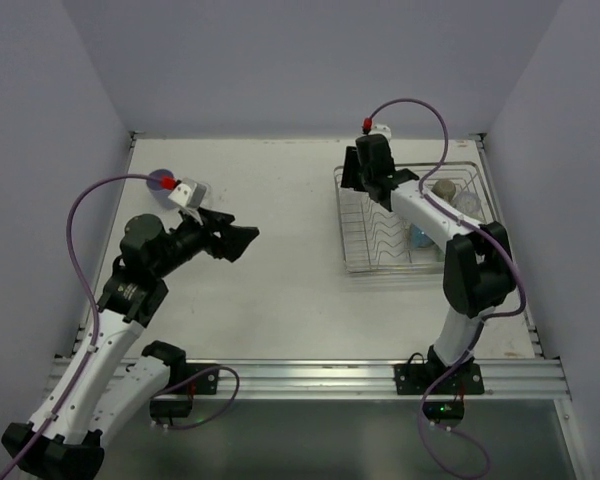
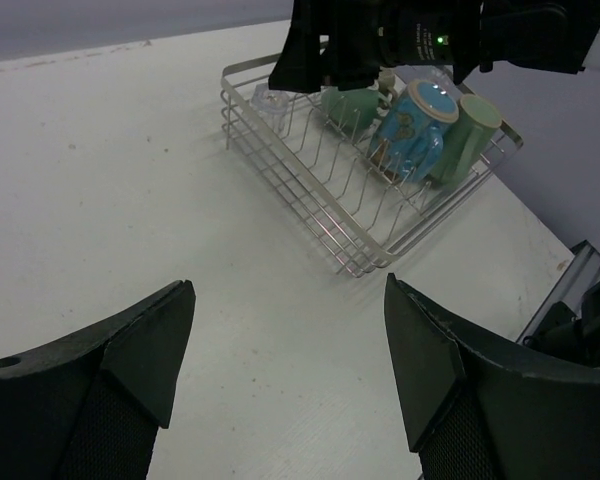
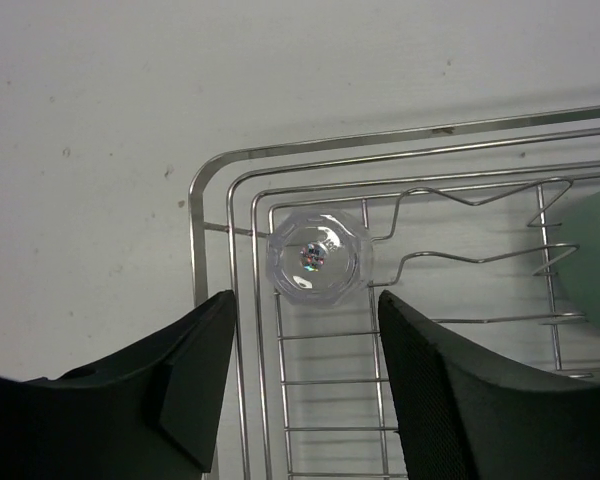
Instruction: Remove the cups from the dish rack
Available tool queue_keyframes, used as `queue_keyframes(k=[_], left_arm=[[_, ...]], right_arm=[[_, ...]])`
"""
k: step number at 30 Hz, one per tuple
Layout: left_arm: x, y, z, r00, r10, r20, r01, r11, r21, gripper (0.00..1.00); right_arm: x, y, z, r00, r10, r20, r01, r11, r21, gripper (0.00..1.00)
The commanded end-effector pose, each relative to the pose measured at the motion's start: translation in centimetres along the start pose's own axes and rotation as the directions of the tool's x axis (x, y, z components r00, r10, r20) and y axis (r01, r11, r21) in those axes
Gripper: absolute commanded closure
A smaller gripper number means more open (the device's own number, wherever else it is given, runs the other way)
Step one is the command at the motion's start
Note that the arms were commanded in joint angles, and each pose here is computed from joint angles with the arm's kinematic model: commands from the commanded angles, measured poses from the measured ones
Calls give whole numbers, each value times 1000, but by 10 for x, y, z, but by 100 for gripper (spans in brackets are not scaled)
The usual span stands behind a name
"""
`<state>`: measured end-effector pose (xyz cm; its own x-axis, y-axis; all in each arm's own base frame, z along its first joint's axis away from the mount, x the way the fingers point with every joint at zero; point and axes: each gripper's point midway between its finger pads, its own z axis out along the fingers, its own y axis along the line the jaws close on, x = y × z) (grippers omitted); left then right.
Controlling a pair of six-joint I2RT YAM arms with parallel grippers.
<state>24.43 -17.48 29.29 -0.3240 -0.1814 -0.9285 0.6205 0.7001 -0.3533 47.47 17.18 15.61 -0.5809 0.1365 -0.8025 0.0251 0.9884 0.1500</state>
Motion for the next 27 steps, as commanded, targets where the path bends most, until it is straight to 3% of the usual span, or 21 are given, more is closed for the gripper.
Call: queue_keyframes(k=[1,8,21,25,27], left_arm=[[-3,11,6,999,36,18,-35,998,-44,18],[0,9,6,999,49,-3,-49,997,-60,19],[4,13,9,998,53,-19,-54,996,-77,19],[5,14,10,999,50,-23,-51,996,-79,19],[5,15,10,999,49,-24,-51,995,-86,19]], right_arm=[[-13,-14,8,1000,-26,13,25,996,91,37],[1,-17,36,998,-38,-45,43,992,116,33],[7,-9,51,997,-48,-63,53,995,89,36],[9,-9,51,996,-53,-70,59,995,83,40],[13,-9,54,995,-54,-80,61,994,86,50]])
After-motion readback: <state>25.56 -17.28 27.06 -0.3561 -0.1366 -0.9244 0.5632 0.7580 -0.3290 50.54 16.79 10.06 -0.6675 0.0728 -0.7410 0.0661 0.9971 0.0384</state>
